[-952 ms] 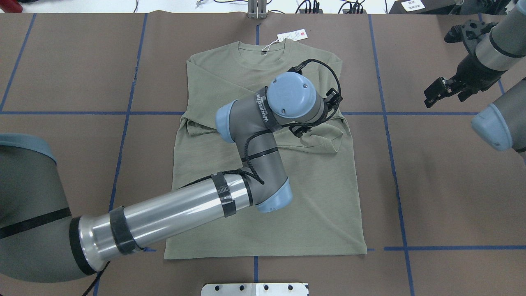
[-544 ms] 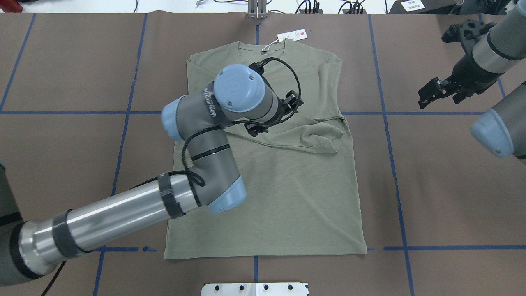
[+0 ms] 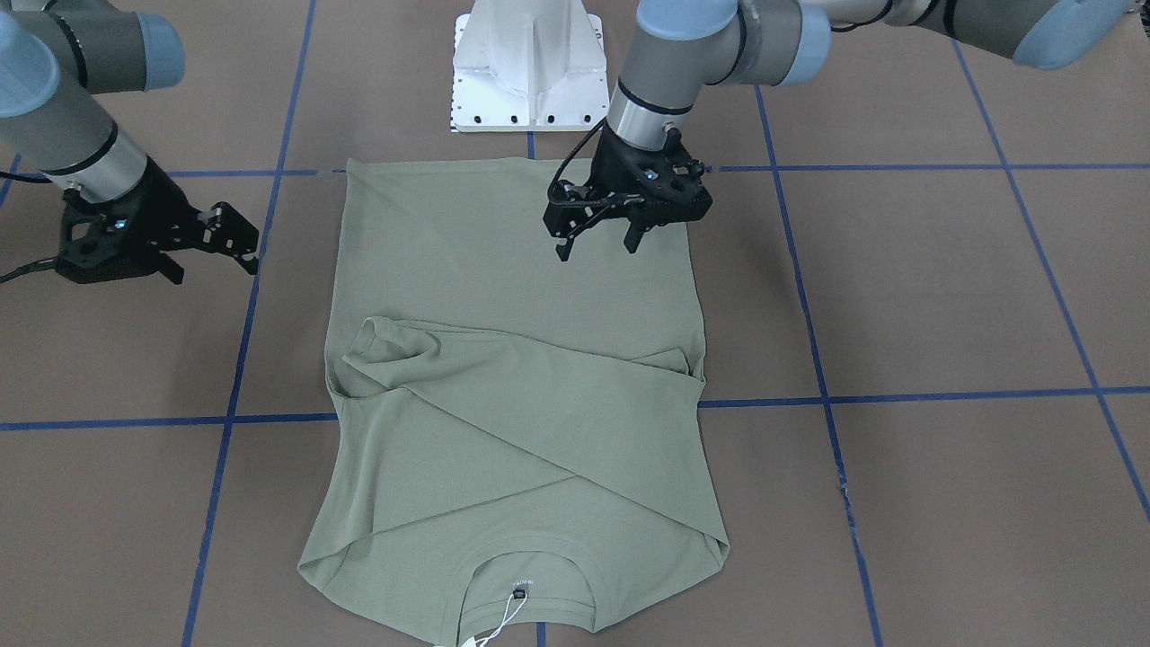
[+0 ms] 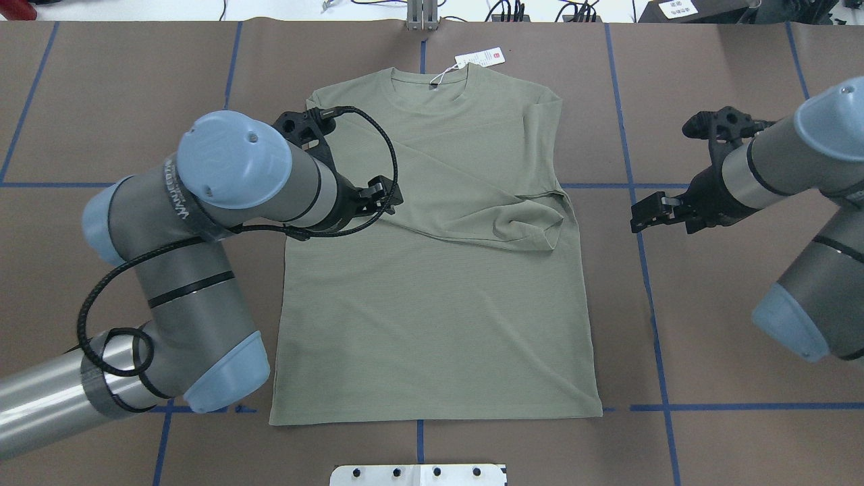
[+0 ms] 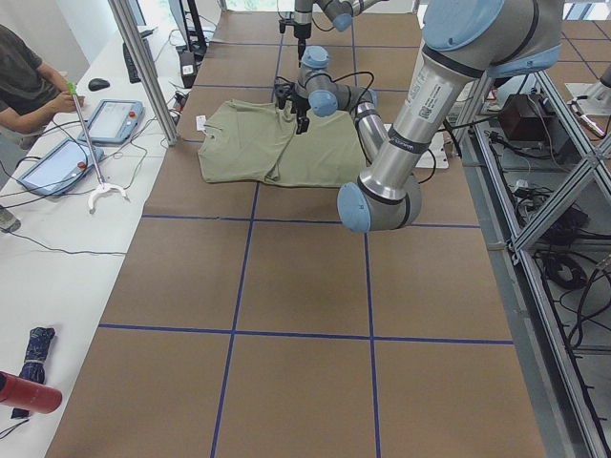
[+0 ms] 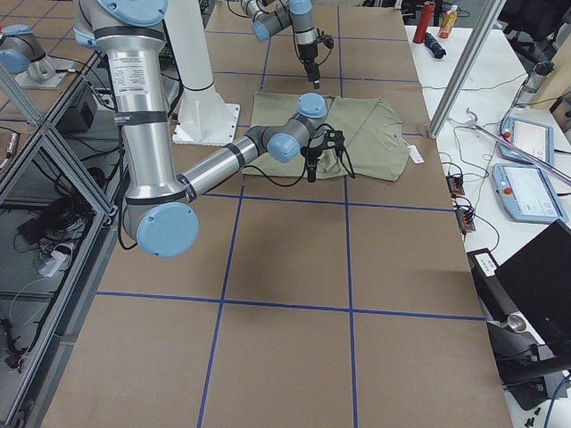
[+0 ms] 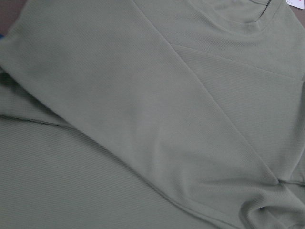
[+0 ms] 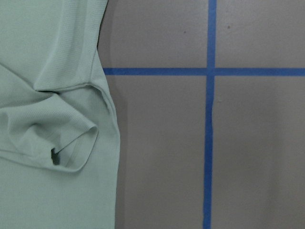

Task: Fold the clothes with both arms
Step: 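Move both grippers to the hem corners nearest the robot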

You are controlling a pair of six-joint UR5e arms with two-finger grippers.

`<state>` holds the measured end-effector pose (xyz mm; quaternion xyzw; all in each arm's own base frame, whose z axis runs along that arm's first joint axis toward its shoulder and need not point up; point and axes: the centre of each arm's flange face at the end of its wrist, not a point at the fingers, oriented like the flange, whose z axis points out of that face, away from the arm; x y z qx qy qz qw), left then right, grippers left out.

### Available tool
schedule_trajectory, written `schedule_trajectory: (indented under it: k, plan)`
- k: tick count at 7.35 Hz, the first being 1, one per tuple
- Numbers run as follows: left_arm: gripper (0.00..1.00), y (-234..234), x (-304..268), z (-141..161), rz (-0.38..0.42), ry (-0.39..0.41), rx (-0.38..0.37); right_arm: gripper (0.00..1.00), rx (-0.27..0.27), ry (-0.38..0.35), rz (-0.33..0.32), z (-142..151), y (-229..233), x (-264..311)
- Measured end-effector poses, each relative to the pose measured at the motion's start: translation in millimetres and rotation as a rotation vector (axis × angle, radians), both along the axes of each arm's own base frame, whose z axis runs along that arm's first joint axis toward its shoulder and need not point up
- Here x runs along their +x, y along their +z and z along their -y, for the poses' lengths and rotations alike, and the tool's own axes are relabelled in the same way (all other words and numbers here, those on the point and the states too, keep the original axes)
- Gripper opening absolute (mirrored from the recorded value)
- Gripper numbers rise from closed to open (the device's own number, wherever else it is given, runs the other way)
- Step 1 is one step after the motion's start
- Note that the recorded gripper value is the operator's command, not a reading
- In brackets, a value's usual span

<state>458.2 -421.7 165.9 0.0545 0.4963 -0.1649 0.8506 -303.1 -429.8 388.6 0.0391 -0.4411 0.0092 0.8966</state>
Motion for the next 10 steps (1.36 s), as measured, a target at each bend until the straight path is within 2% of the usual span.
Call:
schedule_trajectory:
  k: [3, 5, 7, 10]
  plan:
    - [1.0, 10, -29, -17, 0.025, 0.042, 0.068, 0.98, -0.041, 0.036, -0.011, -100, -12, -83]
    - [1.0, 8, -33, -20, 0.019, 0.046, 0.079, 0.98, -0.074, 0.025, -0.022, -145, -13, -117]
    - [1.0, 4, -35, -21, 0.013, 0.046, 0.085, 0.96, -0.081, -0.014, -0.048, -174, -5, -140]
    - [1.0, 2, -36, -22, 0.007, 0.047, 0.086, 0.91, -0.088, -0.036, -0.084, -187, 13, -150]
